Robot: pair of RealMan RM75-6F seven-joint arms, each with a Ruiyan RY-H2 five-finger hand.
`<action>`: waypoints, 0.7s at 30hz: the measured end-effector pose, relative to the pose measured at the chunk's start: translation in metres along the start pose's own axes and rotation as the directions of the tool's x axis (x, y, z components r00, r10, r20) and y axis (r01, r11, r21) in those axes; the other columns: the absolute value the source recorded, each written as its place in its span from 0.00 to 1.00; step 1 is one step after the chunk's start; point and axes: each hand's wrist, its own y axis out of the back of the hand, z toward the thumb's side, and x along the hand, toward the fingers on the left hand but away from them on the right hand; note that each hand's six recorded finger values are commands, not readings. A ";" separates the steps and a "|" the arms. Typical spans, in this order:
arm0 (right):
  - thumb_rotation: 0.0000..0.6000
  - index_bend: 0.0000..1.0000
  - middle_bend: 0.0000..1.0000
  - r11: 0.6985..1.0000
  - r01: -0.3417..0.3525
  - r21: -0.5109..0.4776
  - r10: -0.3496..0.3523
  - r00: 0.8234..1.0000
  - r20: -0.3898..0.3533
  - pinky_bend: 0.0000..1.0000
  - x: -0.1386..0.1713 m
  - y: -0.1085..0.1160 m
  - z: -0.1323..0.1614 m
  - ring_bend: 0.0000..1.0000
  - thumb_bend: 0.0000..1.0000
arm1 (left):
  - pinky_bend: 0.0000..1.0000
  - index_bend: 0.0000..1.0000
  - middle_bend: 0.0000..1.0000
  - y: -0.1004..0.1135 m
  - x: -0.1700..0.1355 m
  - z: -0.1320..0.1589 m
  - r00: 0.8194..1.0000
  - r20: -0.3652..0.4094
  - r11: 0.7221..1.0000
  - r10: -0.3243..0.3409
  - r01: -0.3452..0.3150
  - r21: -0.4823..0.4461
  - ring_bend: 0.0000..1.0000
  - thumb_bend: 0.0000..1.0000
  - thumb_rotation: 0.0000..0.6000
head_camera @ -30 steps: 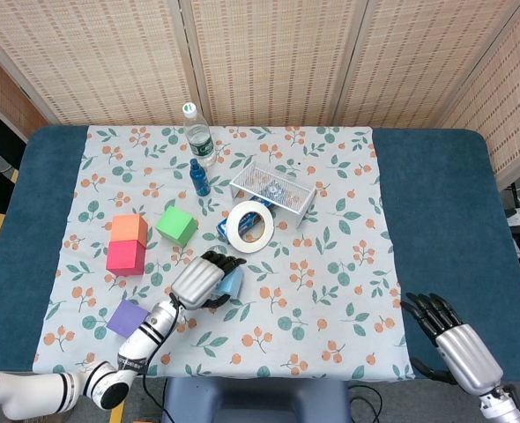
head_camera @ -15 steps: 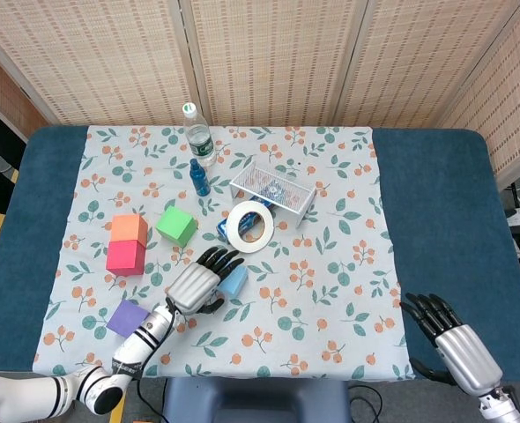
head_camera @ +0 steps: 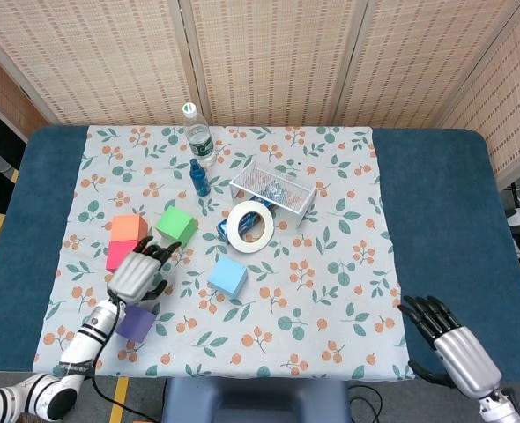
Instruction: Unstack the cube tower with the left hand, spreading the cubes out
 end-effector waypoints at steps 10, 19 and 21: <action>1.00 0.00 0.00 1.000 -0.005 0.002 0.005 1.000 0.008 0.00 -0.001 -0.001 -0.002 0.00 0.17 | 0.09 0.09 0.28 -0.023 -0.006 -0.033 0.997 -0.075 0.999 -0.032 0.035 0.036 0.25 0.43 1.00; 1.00 0.00 0.00 1.000 -0.013 -0.004 0.013 1.000 0.006 0.00 -0.001 -0.002 -0.001 0.00 0.17 | 0.10 0.10 0.30 -0.017 -0.028 -0.054 0.990 -0.137 0.994 0.032 -0.017 0.106 0.30 0.43 1.00; 1.00 0.00 0.00 1.000 -0.012 -0.005 0.012 1.000 0.006 0.00 -0.001 -0.002 -0.001 0.00 0.17 | 0.11 0.10 0.31 -0.015 -0.035 -0.061 0.987 -0.158 0.994 0.039 -0.021 0.109 0.31 0.43 1.00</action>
